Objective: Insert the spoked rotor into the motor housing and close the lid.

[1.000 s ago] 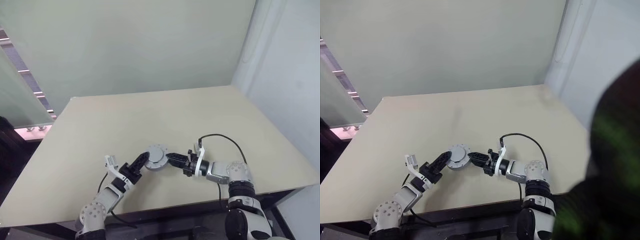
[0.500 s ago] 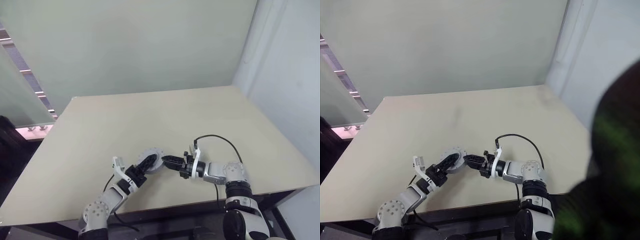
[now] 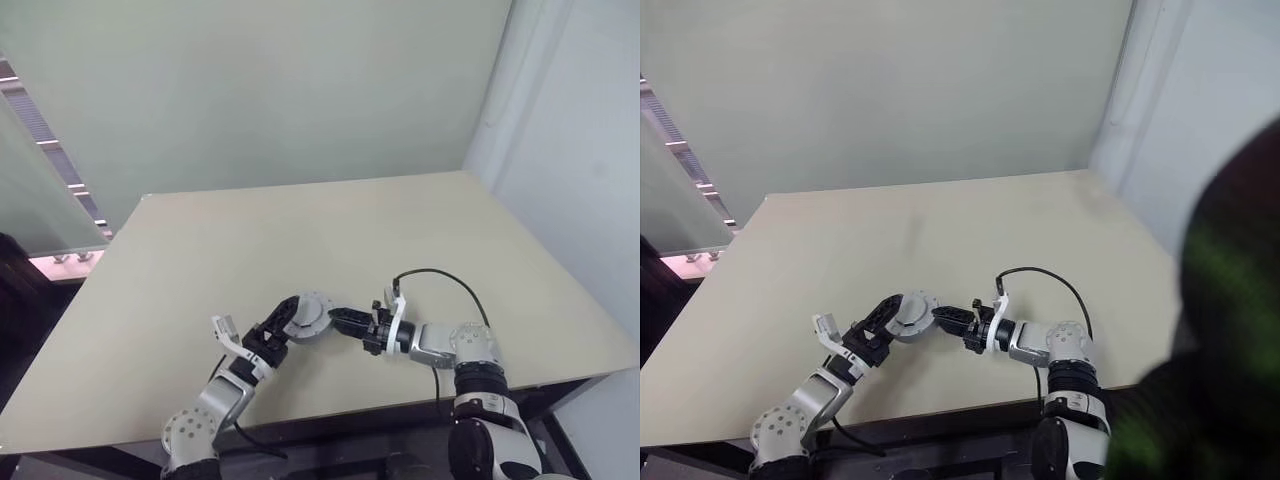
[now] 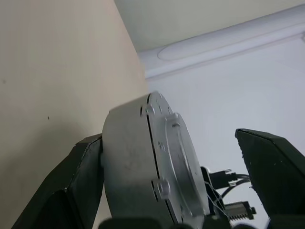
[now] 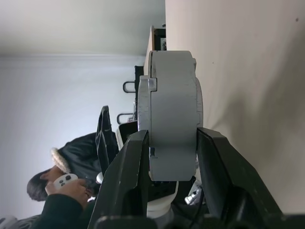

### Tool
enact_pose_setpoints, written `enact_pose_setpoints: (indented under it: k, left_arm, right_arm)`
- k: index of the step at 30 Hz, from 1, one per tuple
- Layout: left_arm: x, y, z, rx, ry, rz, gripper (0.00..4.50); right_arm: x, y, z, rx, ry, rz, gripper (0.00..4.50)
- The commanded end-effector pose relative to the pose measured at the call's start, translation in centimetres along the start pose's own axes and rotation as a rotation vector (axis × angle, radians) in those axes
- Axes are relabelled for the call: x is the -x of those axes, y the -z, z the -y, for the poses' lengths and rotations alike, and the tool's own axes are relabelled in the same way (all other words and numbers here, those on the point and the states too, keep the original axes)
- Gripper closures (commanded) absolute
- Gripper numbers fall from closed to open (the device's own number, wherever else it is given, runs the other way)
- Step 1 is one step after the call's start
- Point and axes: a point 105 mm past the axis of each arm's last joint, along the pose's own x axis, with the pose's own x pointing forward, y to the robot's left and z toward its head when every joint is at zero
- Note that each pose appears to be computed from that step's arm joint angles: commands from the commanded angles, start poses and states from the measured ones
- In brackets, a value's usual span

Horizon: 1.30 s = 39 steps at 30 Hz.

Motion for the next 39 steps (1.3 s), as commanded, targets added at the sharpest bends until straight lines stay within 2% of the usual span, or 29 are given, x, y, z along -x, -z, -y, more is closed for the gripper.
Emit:
enact_pose_setpoints:
  k: [1, 7, 10, 15, 24, 28, 33, 34, 39]
  left_arm:
    - [-0.1, 0.3, 0.6, 0.011, 0.03, -0.014, 0.0]
    - [-0.4, 1.0, 0.3, 0.026, 0.028, -0.055, 0.0]
    - [-0.7, 1.1, 0.3, 0.037, 0.029, -0.064, 0.59]
    - [-1.0, 0.9, 0.4, 0.054, 0.042, -0.046, 2.25]
    - [-1.4, 0.8, 0.7, 0.057, 0.052, -0.047, 2.34]
    - [-1.6, 0.3, 0.7, 0.038, 0.043, -0.004, 2.48]
    - [-1.7, -0.3, 0.7, 0.029, 0.041, 0.036, 2.48]
    - [-1.7, -0.4, 0.7, 0.028, 0.042, 0.046, 2.48]
    - [-1.7, -2.0, 0.7, -0.045, 0.009, 0.131, 2.49]
  right_arm:
    - [-0.5, -0.9, -2.8, 0.043, -0.102, 0.017, 3.29]
    - [-0.5, -0.9, -2.8, 0.047, -0.1, 0.015, 3.29]
    - [-0.5, -0.9, -2.9, 0.05, -0.101, 0.012, 3.29]
    - [-0.5, -0.9, -2.9, 0.071, -0.102, 0.016, 3.29]
    - [-0.6, -1.6, -2.4, 0.193, -0.053, 0.078, 3.29]
    - [-0.4, -1.3, -3.6, 0.249, -0.13, 0.069, 2.0]
    - [-0.2, -1.4, -3.8, 0.296, -0.135, 0.085, 0.2]
    - [-0.2, -1.6, -3.5, 0.316, -0.113, 0.096, 0.0]
    - [0.1, -2.5, -2.6, 0.512, 0.002, 0.165, 0.0]
